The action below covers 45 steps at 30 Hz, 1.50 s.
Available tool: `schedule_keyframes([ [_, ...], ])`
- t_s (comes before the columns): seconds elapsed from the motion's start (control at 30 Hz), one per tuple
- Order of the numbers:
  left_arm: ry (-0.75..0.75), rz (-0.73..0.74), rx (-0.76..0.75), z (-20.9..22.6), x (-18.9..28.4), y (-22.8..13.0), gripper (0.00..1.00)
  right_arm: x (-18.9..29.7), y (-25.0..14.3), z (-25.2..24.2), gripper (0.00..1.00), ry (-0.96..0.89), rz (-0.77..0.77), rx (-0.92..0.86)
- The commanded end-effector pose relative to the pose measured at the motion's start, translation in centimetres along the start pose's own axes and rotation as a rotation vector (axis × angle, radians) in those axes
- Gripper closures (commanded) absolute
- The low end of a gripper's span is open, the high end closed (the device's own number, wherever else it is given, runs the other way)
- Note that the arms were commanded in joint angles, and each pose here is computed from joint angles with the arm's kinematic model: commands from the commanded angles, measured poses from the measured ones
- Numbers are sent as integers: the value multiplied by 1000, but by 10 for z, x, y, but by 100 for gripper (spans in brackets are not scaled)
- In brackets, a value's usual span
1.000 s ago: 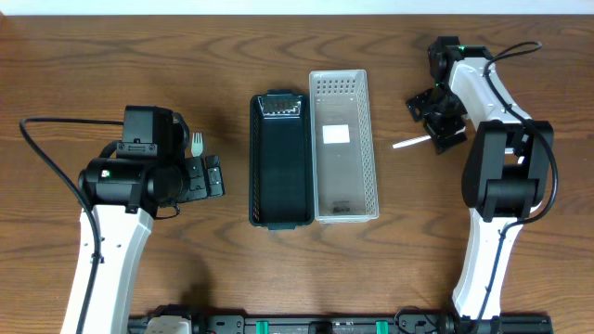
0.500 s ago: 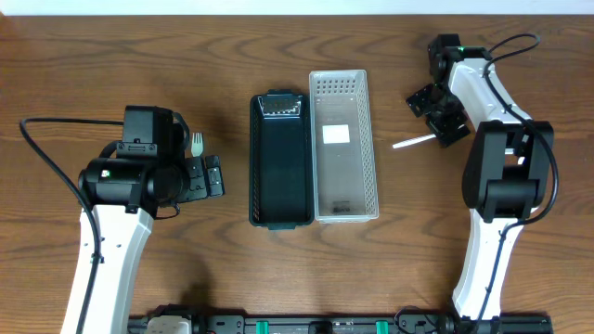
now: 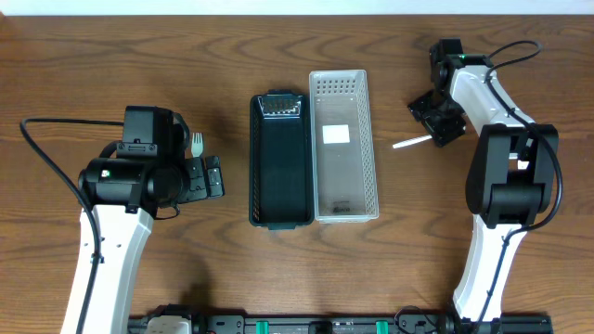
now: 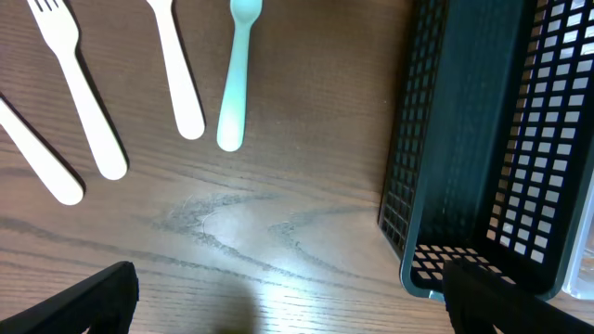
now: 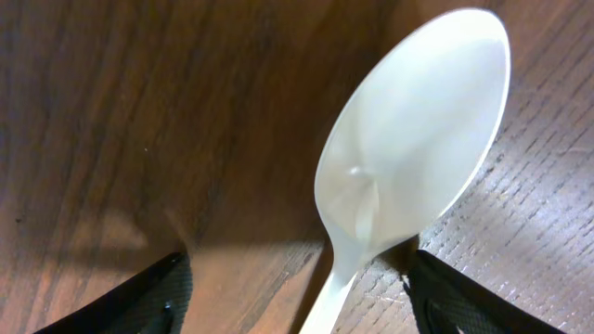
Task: Pack container
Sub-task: 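Lower the right gripper and pinch the white spoon's handle, then carry the spoon into the white basket and release it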
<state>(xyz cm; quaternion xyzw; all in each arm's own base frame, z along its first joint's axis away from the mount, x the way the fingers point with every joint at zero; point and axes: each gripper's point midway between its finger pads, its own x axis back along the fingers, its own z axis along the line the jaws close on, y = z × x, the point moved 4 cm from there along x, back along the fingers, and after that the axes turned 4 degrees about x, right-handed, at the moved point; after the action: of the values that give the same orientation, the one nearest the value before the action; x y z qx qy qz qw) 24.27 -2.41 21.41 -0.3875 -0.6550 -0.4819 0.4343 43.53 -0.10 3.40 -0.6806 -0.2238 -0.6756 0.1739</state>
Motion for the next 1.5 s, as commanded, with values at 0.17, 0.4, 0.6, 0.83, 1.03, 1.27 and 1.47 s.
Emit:
schedule_keyframes([
  [0.17, 12, -6, -4, 1, 4, 1, 2, -52, -25, -34, 47, -184, 108, 42],
  [0.4, 12, -6, -4, 1, 4, 2, 2, -52, -24, -34, 66, -182, 110, 67],
  [0.6, 12, -6, -4, 1, 4, 2, 2, -52, -24, -34, 73, -182, 109, 67],
  [0.83, 12, -6, -4, 1, 4, 2, 2, -52, -24, -34, 79, -182, 109, 67],
  [1.03, 12, -6, -5, 1, 4, 1, 2, -52, -24, -34, 91, -181, 110, 74],
  [1.27, 12, -6, -5, 1, 4, 2, 2, -48, -21, -29, 99, -161, 104, 147],
  [1.47, 12, -7, -5, 1, 4, 2, 2, -16, -6, -3, 99, -86, 62, 346],
])
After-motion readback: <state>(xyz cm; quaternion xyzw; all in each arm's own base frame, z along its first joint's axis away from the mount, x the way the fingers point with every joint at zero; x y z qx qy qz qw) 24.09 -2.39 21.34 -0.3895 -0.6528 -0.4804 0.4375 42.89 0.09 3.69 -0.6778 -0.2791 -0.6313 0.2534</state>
